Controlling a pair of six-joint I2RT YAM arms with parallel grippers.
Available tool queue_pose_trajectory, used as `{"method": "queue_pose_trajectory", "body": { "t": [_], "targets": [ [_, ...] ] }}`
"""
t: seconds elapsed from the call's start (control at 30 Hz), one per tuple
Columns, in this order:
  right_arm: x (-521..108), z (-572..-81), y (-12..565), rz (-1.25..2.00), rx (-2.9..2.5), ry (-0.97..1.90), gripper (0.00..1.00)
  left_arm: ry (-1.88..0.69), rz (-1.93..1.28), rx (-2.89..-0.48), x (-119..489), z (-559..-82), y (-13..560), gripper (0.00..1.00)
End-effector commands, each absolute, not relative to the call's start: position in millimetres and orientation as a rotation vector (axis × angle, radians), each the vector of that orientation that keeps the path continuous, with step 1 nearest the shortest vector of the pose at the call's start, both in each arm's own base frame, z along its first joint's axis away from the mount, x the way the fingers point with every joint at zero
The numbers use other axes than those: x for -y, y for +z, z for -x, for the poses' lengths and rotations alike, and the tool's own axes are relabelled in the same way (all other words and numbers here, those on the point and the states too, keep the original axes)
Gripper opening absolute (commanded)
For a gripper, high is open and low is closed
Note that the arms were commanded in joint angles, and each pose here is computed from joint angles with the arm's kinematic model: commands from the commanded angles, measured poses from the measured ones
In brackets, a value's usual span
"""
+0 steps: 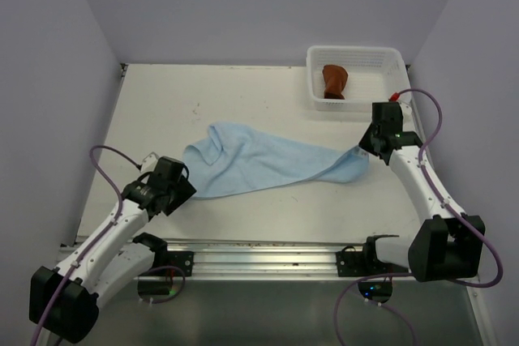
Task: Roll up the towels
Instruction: Flatten the towel
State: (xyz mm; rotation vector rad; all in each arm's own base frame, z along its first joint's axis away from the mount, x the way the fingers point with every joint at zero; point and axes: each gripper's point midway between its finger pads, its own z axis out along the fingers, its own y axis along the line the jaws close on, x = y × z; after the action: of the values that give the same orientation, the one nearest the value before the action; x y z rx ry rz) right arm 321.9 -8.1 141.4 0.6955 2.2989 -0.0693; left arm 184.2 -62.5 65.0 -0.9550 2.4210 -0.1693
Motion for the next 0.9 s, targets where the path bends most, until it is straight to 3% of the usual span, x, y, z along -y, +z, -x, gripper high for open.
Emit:
{"method": "queue_pose_trajectory", "body": {
  "t": [0.0,0.3,0.57,0.8,0.87],
  "targets": [
    [5,-328,150,-0.669,-2.264,-0.025,0.00,-0.244,0.989,-2.383,72,-197,63,0.64],
    [4,-329,146,-0.666,-2.272,-0.028,0.00,-0.037,0.975,-2.297,46,-218,68,0.61],
    [4,-332,144,-0.661,-2.283,-0.034,0.00,-0.012,0.968,-2.307,46,-232,52,0.54],
    [5,-331,144,-0.659,-2.284,-0.040,0.00,-0.024,0.967,-2.340,49,-237,41,0.40],
    [5,-330,144,-0.659,-2.283,-0.037,0.00,-0.023,0.969,-2.340,48,-235,38,0.31]
  ]
}}
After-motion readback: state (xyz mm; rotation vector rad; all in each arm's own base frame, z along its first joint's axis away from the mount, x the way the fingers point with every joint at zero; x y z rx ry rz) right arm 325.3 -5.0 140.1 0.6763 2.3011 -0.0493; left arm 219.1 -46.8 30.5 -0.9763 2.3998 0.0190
